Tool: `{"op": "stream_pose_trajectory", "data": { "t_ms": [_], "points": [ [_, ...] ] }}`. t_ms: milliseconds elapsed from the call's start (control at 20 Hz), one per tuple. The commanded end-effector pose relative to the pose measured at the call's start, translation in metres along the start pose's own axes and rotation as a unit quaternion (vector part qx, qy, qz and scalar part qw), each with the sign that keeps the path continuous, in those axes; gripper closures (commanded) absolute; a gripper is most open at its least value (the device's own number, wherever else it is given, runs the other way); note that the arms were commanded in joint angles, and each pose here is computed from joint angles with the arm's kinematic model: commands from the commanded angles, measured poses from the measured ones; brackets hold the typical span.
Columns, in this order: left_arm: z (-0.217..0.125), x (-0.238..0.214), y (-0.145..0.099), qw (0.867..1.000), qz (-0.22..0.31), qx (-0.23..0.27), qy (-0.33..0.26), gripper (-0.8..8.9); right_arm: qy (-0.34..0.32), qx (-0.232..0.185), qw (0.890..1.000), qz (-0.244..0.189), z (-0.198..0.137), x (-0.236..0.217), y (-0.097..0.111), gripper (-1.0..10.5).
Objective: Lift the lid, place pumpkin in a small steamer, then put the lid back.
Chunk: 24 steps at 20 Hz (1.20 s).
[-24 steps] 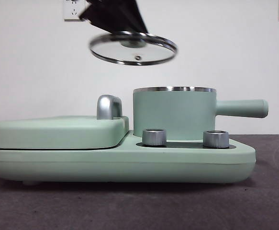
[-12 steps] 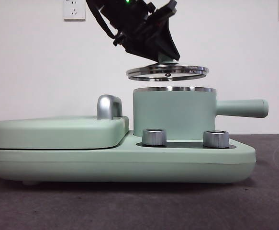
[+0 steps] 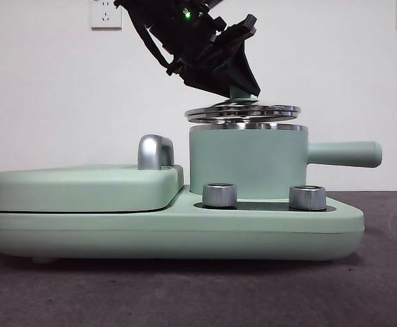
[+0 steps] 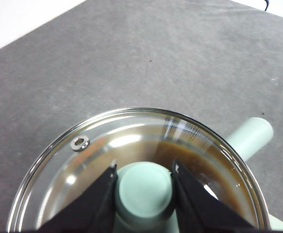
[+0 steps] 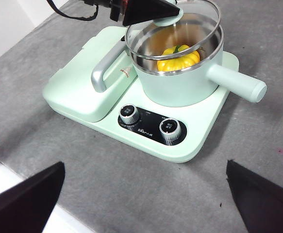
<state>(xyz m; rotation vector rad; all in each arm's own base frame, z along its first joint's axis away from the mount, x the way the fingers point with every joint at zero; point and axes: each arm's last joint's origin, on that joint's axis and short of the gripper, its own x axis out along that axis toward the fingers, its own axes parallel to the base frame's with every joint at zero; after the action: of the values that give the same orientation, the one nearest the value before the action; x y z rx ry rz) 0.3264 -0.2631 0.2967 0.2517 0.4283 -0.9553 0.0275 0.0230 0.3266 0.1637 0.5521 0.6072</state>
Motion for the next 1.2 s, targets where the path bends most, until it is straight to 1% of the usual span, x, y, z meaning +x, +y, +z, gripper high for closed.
{"op": "stream_pose_trajectory", "data": {
  "t_ms": [50, 400, 800, 1100, 1200],
  "points": [
    [0.005, 0.008, -0.004, 1.0, -0.016, 0.009, -0.016, 7.99, -0.007, 0.008, 1.0, 0.006, 0.002, -0.002, 0.001, 4.1],
    [-0.004, 0.021, -0.004, 1.0, -0.019, 0.006, -0.004, 7.99, -0.007, 0.01, 1.0, 0.006, 0.002, -0.002, 0.001, 4.1],
    [-0.005, 0.022, -0.004, 1.0, -0.019, 0.005, 0.0, 7.98, -0.007, 0.012, 1.0, 0.006, 0.002, -0.002, 0.001, 4.1],
    [-0.004, 0.022, -0.006, 1.0, -0.011, 0.001, 0.005, 7.99, -0.007, 0.012, 1.0, 0.006, 0.002, -0.002, 0.001, 4.1],
    [-0.001, 0.021, -0.006, 1.0, 0.0, -0.004, 0.008, 7.99, -0.007, 0.013, 1.0, 0.006, 0.002, -0.002, 0.001, 4.1]
  ]
}}
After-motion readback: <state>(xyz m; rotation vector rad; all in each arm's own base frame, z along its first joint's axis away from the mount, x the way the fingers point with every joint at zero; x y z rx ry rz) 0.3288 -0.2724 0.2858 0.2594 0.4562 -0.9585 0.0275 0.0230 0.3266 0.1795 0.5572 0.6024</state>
